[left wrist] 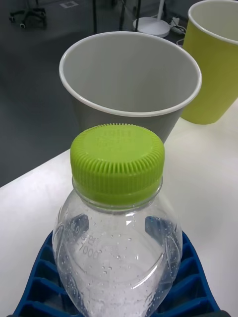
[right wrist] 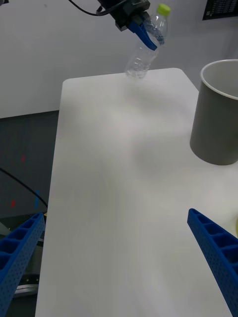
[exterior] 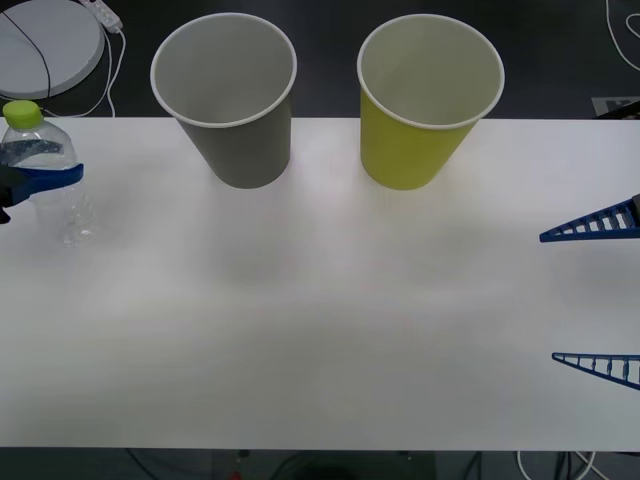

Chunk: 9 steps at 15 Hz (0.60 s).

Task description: Put the can into the green bin and the plastic bottle into the gray bin

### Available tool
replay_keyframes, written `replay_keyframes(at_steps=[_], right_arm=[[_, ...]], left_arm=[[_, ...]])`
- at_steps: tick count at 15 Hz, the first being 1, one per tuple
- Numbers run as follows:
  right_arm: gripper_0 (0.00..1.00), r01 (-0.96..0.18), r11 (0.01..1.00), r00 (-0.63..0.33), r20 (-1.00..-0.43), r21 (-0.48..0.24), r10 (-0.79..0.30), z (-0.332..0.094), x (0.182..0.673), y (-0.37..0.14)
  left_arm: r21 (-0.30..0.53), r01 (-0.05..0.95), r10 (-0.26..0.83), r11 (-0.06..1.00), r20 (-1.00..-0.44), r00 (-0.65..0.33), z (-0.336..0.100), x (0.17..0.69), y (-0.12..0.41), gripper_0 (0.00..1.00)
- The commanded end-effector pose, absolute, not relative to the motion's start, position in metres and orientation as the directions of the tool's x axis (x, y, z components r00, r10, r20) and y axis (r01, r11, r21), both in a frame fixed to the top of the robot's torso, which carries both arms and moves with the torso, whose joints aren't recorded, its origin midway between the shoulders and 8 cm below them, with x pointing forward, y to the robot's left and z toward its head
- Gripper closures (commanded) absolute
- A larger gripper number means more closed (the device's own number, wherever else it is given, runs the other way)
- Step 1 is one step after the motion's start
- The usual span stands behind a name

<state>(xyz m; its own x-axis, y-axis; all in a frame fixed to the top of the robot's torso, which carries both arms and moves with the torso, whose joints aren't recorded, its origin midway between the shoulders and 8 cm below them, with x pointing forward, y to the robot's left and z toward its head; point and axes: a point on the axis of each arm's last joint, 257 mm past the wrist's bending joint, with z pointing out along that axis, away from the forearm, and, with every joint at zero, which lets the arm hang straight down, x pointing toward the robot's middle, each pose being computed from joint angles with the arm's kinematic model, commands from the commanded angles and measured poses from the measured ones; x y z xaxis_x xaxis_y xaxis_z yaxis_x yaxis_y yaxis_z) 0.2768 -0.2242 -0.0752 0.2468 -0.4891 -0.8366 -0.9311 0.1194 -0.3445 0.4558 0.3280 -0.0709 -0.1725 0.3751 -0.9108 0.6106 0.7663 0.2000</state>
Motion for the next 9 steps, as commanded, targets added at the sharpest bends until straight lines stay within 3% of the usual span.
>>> replay_keyframes(at_steps=[1,9], right_arm=[[0.00,-0.931,0.119,0.247,-0.837,-0.345,-0.489,-0.075,0.277,-0.224],[0.00,-0.931,0.119,0.247,-0.837,-0.345,-0.489,-0.075,0.277,-0.224]], left_arm=[[0.197,0.605,0.383,0.771,-0.903,-0.194,-0.059,0.458,0.329,1.00],[0.206,0.630,0.462,0.749,-0.843,-0.275,-0.018,0.459,0.325,1.00]])
